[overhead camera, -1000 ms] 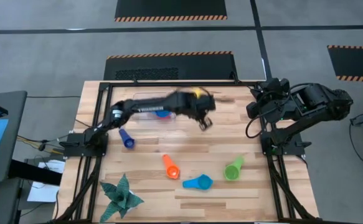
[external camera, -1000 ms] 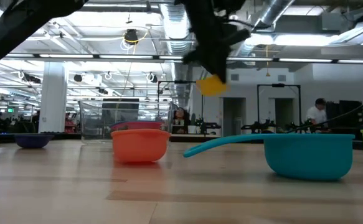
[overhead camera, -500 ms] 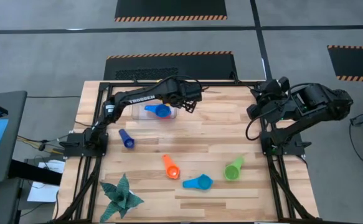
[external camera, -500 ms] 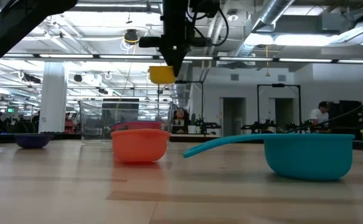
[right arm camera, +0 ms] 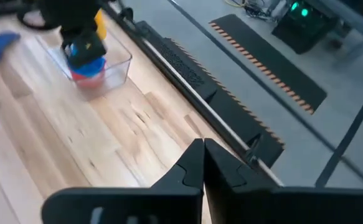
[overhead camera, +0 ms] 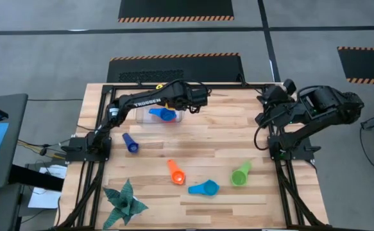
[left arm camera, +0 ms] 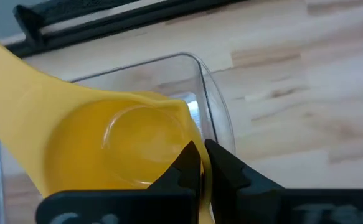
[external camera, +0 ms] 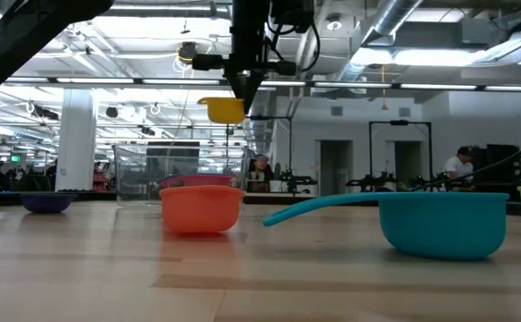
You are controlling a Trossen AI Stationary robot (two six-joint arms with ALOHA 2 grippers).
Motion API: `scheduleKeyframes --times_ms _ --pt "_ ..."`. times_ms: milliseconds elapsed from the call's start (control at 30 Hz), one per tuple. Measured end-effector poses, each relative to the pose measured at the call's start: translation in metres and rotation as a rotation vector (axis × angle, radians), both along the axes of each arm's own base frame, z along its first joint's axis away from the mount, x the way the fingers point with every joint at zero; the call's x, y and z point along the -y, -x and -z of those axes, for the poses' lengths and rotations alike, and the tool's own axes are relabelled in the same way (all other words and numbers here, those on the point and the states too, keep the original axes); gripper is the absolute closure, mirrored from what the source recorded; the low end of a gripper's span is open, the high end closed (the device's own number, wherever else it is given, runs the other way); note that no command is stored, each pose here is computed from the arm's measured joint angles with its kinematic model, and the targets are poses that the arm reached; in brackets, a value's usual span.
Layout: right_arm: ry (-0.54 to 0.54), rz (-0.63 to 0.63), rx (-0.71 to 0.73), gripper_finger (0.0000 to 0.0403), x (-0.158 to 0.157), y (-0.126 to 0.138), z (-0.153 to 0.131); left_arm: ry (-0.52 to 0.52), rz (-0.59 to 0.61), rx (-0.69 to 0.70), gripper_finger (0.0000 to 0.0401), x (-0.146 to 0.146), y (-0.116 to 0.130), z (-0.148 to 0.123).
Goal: Nest measuring cups in basket
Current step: Stack the yellow measuring cup on top of the blue measuring cup into the transparent bin
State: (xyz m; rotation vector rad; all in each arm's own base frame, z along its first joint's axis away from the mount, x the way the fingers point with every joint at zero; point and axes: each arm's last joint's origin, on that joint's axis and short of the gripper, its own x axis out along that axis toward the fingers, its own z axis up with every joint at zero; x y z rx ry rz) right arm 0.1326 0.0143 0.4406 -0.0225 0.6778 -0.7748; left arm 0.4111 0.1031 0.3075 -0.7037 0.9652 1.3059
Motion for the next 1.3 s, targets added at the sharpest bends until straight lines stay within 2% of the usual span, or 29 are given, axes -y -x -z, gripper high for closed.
scheduleKeyframes --times_ms 167,300,467,567,700,867,1067,1300 --pt "0.004 -0.126 -0.106 0.0382 -0.002 0.0 0.001 0.018 -0.142 0.068 0.0401 -0.007 0.002 0.0" --pt "-0.039 -0.217 -0.142 0.0378 -0.007 0.0 0.003 0.02 -0.235 0.113 0.0401 -0.008 0.002 0.0" --pt "-0.097 -0.339 -0.16 0.0378 -0.02 0.002 0.004 0.018 -0.318 0.153 0.0401 -0.009 0.002 0.001" --pt "-0.098 -0.413 -0.167 0.0384 -0.029 0.005 0.004 0.037 -0.341 0.12 0.0401 -0.009 0.003 0.012" --pt "-0.096 -0.518 -0.148 0.0389 -0.037 0.018 0.001 0.092 -0.372 0.045 0.0401 -0.007 0.005 0.036" --pt "-0.127 -0.614 -0.091 0.038 -0.037 0.038 -0.004 0.094 -0.504 0.076 0.0401 -0.007 0.003 0.061" --pt "-0.2 -0.654 -0.017 0.0382 -0.032 0.056 -0.008 0.09 -0.626 0.157 0.0401 -0.014 0.002 0.074" --pt "-0.228 -0.703 0.018 0.0385 -0.027 0.068 -0.01 0.074 -0.615 0.142 0.0401 -0.028 0.006 0.073"
